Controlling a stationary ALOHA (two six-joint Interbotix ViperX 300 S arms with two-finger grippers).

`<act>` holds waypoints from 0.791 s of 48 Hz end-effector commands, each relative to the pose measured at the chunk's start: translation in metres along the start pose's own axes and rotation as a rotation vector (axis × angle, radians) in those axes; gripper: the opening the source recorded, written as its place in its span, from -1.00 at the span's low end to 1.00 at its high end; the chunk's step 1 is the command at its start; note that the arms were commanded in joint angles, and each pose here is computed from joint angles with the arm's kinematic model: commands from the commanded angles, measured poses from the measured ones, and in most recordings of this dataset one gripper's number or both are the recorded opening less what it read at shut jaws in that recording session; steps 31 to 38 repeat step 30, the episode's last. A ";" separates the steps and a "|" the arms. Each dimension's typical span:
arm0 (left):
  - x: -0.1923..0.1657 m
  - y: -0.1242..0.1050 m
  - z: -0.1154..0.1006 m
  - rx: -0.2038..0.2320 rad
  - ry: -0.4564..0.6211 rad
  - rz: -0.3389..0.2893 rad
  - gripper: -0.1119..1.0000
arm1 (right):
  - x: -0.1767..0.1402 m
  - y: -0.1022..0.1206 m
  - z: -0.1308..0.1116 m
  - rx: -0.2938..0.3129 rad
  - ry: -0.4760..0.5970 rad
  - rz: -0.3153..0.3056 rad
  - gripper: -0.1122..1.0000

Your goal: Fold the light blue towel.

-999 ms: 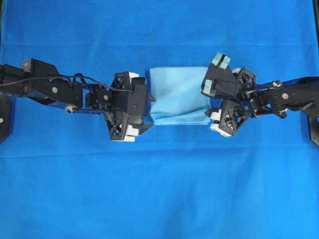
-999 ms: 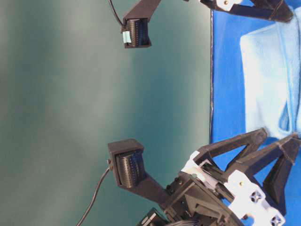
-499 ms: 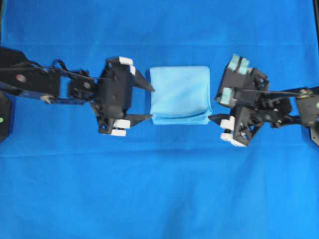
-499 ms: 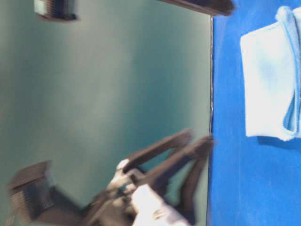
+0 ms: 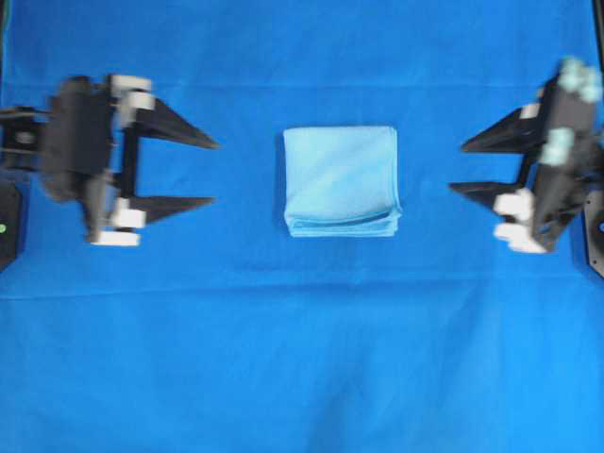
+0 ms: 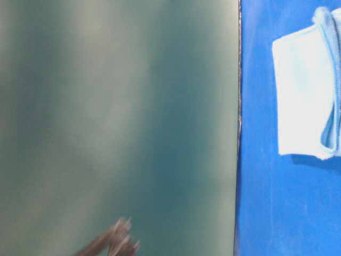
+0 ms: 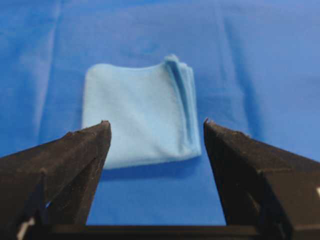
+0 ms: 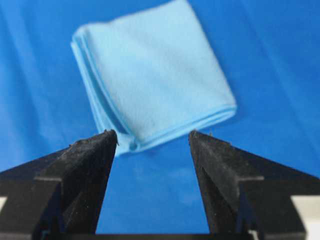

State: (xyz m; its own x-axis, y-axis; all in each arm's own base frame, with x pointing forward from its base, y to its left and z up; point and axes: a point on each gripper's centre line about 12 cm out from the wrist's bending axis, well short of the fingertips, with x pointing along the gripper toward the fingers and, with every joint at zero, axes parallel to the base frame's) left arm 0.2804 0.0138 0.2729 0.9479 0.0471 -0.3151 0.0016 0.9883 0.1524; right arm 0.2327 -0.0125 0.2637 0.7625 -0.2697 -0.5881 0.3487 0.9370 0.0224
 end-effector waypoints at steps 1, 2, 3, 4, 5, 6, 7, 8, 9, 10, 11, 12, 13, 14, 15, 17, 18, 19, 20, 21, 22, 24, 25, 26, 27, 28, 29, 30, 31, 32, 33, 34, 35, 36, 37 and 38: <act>-0.022 0.003 0.005 -0.015 -0.058 0.018 0.49 | -0.020 -0.007 0.005 0.011 -0.081 0.021 0.32; -0.027 0.003 0.005 -0.018 -0.065 0.019 0.49 | -0.024 -0.009 0.004 0.013 -0.091 0.023 0.32; -0.031 0.003 0.004 -0.019 -0.068 0.019 0.49 | -0.026 -0.011 0.002 0.013 -0.100 0.024 0.32; -0.038 0.003 0.003 -0.023 -0.078 0.020 0.49 | -0.029 -0.013 0.000 0.015 -0.107 0.026 0.32; -0.042 0.002 0.002 -0.026 -0.082 0.021 0.49 | -0.032 -0.014 -0.002 0.017 -0.117 0.030 0.32; -0.046 0.002 0.000 -0.027 -0.085 0.021 0.49 | -0.034 -0.016 -0.003 0.019 -0.126 0.030 0.32; -0.050 0.002 -0.002 -0.029 -0.088 0.023 0.49 | -0.036 -0.018 -0.006 0.020 -0.133 0.031 0.31; -0.054 0.002 -0.003 -0.029 -0.093 0.023 0.49 | -0.039 -0.020 -0.008 0.022 -0.142 0.033 0.31; -0.058 0.001 -0.005 -0.032 -0.097 0.024 0.49 | -0.040 -0.022 -0.011 0.021 -0.146 0.032 0.31; -0.062 0.001 -0.007 -0.030 -0.098 0.022 0.49 | -0.042 -0.023 -0.014 0.025 -0.153 0.035 0.31; -0.065 0.001 -0.010 -0.032 -0.097 0.023 0.49 | -0.042 -0.025 -0.017 0.025 -0.155 0.035 0.31; -0.068 0.000 -0.012 -0.032 -0.100 0.024 0.49 | -0.044 -0.026 -0.020 0.028 -0.160 0.037 0.31; -0.072 0.000 -0.015 -0.033 -0.100 0.023 0.49 | -0.045 -0.028 -0.024 0.030 -0.166 0.040 0.31; -0.074 -0.001 -0.018 -0.035 -0.102 0.024 0.49 | -0.046 -0.030 -0.027 0.033 -0.171 0.043 0.31; -0.077 -0.001 -0.021 -0.036 -0.107 0.024 0.49 | -0.047 -0.031 -0.031 0.037 -0.174 0.046 0.31; -0.084 -0.003 -0.029 -0.043 -0.117 0.025 0.49 | -0.047 -0.033 -0.037 0.038 -0.181 0.054 0.31; -0.086 -0.003 -0.033 -0.046 -0.119 0.025 0.49 | -0.047 -0.033 -0.041 0.040 -0.184 0.058 0.31; -0.089 -0.004 -0.036 -0.050 -0.125 0.026 0.49 | -0.047 -0.034 -0.044 0.039 -0.186 0.062 0.31; -0.091 -0.005 -0.039 -0.056 -0.127 0.026 0.48 | -0.047 -0.034 -0.048 0.038 -0.189 0.068 0.31; -0.093 -0.005 -0.043 -0.062 -0.130 0.026 0.48 | -0.047 -0.035 -0.051 0.039 -0.193 0.072 0.31; -0.095 -0.006 -0.046 -0.070 -0.133 0.026 0.48 | -0.047 -0.035 -0.053 0.041 -0.199 0.080 0.31; -0.099 -0.007 -0.053 -0.087 -0.138 0.025 0.48 | -0.045 -0.035 -0.060 0.043 -0.208 0.099 0.31; -0.101 -0.007 -0.056 -0.096 -0.142 0.025 0.47 | -0.044 -0.035 -0.062 0.047 -0.213 0.107 0.31; -0.102 -0.008 -0.059 -0.104 -0.144 0.025 0.47 | -0.043 -0.035 -0.064 0.049 -0.215 0.113 0.31; -0.103 -0.008 -0.062 -0.110 -0.147 0.024 0.46 | -0.042 -0.035 -0.066 0.053 -0.216 0.117 0.31; -0.105 -0.009 -0.065 -0.117 -0.150 0.024 0.45 | -0.041 -0.035 -0.069 0.053 -0.214 0.118 0.31; -0.106 -0.009 -0.068 -0.119 -0.150 0.024 0.45 | -0.039 -0.035 -0.071 0.054 -0.213 0.120 0.31; -0.107 -0.010 -0.070 -0.123 -0.152 0.024 0.44 | -0.038 -0.035 -0.073 0.054 -0.210 0.120 0.31; -0.107 -0.010 -0.070 -0.123 -0.152 0.024 0.44 | -0.038 -0.035 -0.073 0.054 -0.210 0.120 0.31; -0.107 -0.010 -0.070 -0.123 -0.152 0.024 0.44 | -0.038 -0.035 -0.073 0.054 -0.210 0.120 0.31; -0.107 -0.010 -0.070 -0.123 -0.152 0.024 0.44 | -0.038 -0.035 -0.073 0.054 -0.210 0.120 0.31; -0.107 -0.010 -0.070 -0.123 -0.152 0.024 0.44 | -0.038 -0.035 -0.073 0.054 -0.210 0.120 0.31; -0.107 -0.010 -0.070 -0.123 -0.152 0.024 0.44 | -0.038 -0.035 -0.073 0.054 -0.210 0.120 0.31; -0.107 -0.010 -0.070 -0.123 -0.152 0.024 0.44 | -0.038 -0.035 -0.073 0.054 -0.210 0.120 0.31; -0.107 -0.010 -0.070 -0.123 -0.152 0.024 0.44 | -0.038 -0.035 -0.073 0.054 -0.210 0.120 0.31; -0.107 -0.010 -0.070 -0.123 -0.152 0.024 0.44 | -0.038 -0.035 -0.073 0.054 -0.210 0.120 0.31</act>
